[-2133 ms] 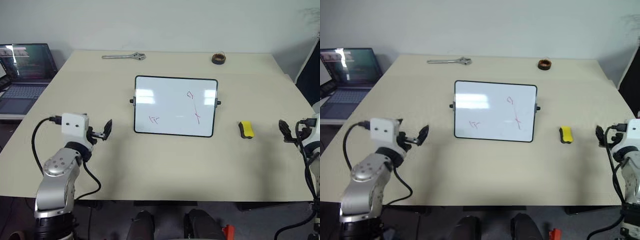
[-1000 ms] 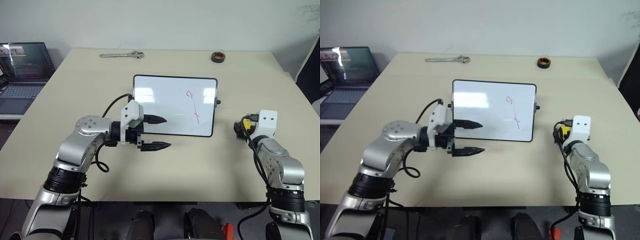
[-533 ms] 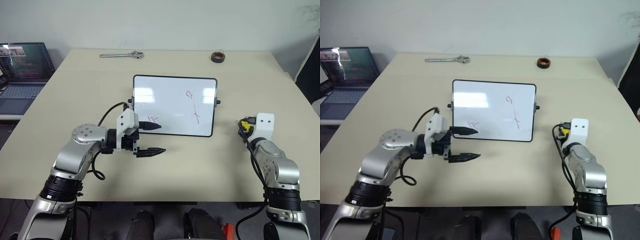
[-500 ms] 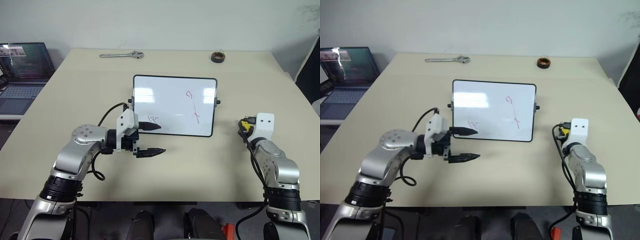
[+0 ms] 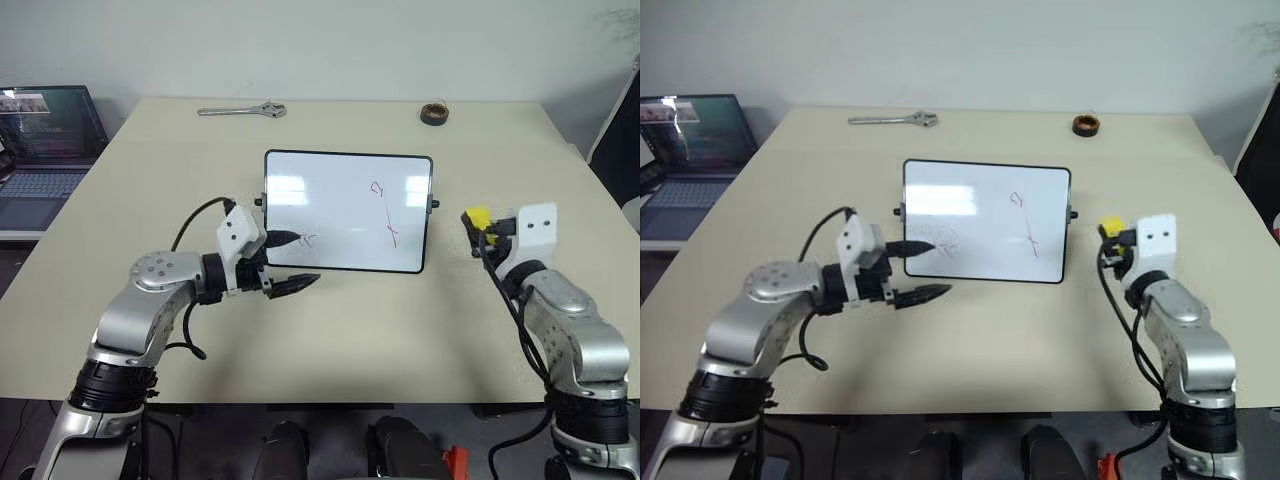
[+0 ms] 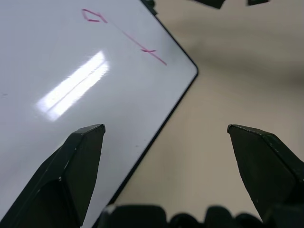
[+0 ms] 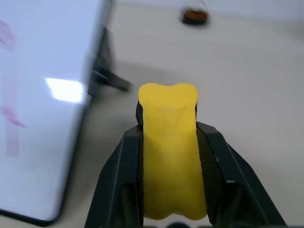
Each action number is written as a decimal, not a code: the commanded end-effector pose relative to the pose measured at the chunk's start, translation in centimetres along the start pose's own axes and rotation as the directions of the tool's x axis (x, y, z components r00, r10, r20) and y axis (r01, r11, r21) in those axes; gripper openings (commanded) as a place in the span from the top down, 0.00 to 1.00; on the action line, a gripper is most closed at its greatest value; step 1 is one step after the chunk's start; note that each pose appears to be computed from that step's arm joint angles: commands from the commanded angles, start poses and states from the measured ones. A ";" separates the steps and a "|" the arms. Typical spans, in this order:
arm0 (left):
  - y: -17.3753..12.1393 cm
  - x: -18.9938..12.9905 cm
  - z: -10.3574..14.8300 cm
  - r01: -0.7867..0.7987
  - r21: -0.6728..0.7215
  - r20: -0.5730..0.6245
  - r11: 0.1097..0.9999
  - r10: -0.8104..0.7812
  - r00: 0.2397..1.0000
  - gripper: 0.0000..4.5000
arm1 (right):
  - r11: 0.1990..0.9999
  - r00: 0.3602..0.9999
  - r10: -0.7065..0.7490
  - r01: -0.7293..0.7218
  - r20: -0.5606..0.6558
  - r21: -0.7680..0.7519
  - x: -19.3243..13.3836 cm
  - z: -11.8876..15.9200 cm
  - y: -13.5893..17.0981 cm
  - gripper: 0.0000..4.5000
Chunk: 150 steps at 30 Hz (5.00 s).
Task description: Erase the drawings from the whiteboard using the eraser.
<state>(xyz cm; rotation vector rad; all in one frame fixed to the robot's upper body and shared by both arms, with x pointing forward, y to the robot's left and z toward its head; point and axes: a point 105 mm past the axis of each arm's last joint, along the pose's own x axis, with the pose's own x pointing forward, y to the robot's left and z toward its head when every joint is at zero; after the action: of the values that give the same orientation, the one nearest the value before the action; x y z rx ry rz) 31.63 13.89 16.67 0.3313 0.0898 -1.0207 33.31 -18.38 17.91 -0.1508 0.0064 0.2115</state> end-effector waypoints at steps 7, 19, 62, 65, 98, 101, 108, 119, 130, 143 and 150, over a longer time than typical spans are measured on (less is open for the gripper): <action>1.6 -0.5 2.7 -0.070 0.035 0.027 0.997 0.069 0.997 0.00 | 0.936 0.962 0.251 -0.214 0.105 -0.279 4.2 5.7 7.5 0.74; 0.0 0.5 2.9 -0.027 0.067 0.001 0.997 0.027 1.000 0.00 | 0.910 0.963 0.262 -0.226 0.059 -0.346 10.0 5.2 9.7 0.75; -0.1 -0.1 1.1 -0.029 0.050 -0.005 0.998 0.029 1.000 0.00 | 0.944 0.978 0.210 -0.204 -0.006 -0.260 8.1 2.7 6.4 0.75; 0.1 -0.6 1.1 -0.053 0.036 0.000 0.998 0.053 0.999 0.00 | 0.937 0.945 0.313 -0.291 0.097 -0.192 6.1 5.6 7.3 0.75; -0.3 -3.7 -1.4 -0.134 0.004 0.031 0.991 0.133 0.991 0.00 | 0.914 0.923 0.383 -0.376 0.021 -0.150 -4.6 -0.8 6.0 0.75; -0.5 -3.3 -1.5 -0.116 0.013 0.025 0.993 0.116 0.993 0.00 | 0.899 0.934 0.358 -0.341 0.010 -0.274 -1.9 -0.4 6.4 0.75; -1.2 -2.7 -1.3 -0.085 0.033 0.032 0.996 0.084 0.996 0.00 | 0.937 0.982 0.170 -0.134 0.086 -0.323 6.2 2.2 5.8 0.75; -1.3 -3.0 -1.4 -0.096 0.037 0.032 0.995 0.095 0.995 0.00 | 0.870 0.966 0.235 -0.260 -0.111 -0.419 6.9 -2.2 5.9 0.75; -1.0 -2.6 -0.7 -0.091 0.045 0.033 0.995 0.089 0.995 0.00 | 0.678 0.917 0.305 -0.399 -0.257 -0.617 3.7 -5.1 6.2 0.75; -1.2 -2.7 -0.6 -0.091 0.037 0.029 0.995 0.090 0.995 0.00 | 0.690 0.904 0.308 -0.427 -0.297 -0.585 3.3 -5.7 6.1 0.75; -0.9 -3.1 -0.9 -0.099 0.028 0.020 0.995 0.098 0.995 0.00 | 0.591 0.877 0.321 -0.481 -0.358 -0.648 2.1 -6.8 6.1 0.75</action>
<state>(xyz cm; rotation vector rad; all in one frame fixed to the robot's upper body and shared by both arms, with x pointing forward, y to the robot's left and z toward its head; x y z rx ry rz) 29.41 16.03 15.14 0.3228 0.0789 -0.9354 33.47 -12.07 10.09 -0.9706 0.1581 0.7245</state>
